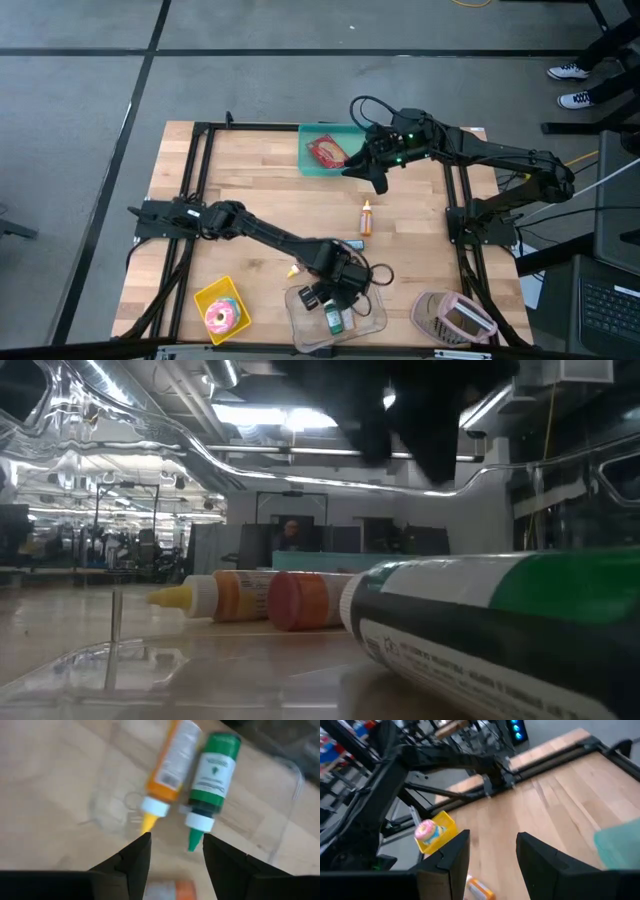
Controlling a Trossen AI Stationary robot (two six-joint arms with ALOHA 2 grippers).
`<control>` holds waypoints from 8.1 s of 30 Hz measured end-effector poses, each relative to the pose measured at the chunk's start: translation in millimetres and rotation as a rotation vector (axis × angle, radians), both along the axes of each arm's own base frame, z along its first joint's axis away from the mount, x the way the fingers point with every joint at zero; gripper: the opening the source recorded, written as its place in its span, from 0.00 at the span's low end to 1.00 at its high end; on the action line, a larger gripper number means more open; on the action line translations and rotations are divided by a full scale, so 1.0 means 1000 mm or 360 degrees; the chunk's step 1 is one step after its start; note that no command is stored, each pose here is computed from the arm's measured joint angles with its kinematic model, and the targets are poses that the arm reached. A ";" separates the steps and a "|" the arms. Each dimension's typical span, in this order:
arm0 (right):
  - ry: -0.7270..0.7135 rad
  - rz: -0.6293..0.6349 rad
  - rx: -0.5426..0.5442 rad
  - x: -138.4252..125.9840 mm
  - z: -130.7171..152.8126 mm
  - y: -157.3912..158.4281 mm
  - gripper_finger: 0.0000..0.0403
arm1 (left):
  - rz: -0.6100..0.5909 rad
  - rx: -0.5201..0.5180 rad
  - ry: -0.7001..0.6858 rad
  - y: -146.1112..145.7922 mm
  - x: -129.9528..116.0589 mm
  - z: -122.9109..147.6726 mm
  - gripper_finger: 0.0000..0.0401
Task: Pick & Place Food Item
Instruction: Put the green food coloring bottle into the transparent bin
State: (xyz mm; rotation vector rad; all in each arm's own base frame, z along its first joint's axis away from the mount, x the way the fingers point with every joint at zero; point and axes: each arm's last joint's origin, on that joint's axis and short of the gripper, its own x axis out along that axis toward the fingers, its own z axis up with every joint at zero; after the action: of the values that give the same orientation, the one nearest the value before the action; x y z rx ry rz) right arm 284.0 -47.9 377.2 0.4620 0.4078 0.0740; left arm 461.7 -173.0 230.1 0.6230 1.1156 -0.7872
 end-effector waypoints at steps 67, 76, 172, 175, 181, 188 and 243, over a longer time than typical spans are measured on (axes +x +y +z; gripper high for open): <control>-0.0299 0.0115 0.0057 -0.010 0.026 -0.002 0.40 | 0.2820 0.0068 0.0714 0.031 -0.067 -0.060 0.51; -0.0297 0.0107 0.0062 -0.010 0.025 -0.003 0.40 | 0.2797 0.0092 0.0702 0.040 -0.065 -0.061 0.51; -0.1126 0.0252 -0.0379 -0.295 -0.021 0.071 0.41 | 0.1552 -0.0377 0.0315 0.148 -0.007 -0.059 0.47; -0.1149 0.0202 -0.0365 -0.298 -0.030 0.071 0.41 | 0.1542 -0.0376 0.0316 0.145 -0.007 -0.059 0.47; -0.1130 0.0219 -0.0362 -0.295 -0.029 0.071 0.41 | 0.1538 -0.0386 0.0303 0.142 -0.005 -0.062 0.47; -0.1139 0.0213 -0.0361 -0.296 -0.028 0.071 0.41 | 0.1573 -0.0372 0.0380 0.140 -0.001 -0.086 0.47; -0.1122 0.0175 -0.0316 -0.295 -0.028 0.070 0.41 | 0.0299 0.0105 0.0227 0.006 -0.084 0.068 0.28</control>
State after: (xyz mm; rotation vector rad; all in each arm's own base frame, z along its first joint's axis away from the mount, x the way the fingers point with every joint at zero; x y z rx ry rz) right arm -11.5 22.4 348.7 0.1940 -0.2524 0.2902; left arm 377.3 -167.1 298.5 0.5142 1.3149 -0.6426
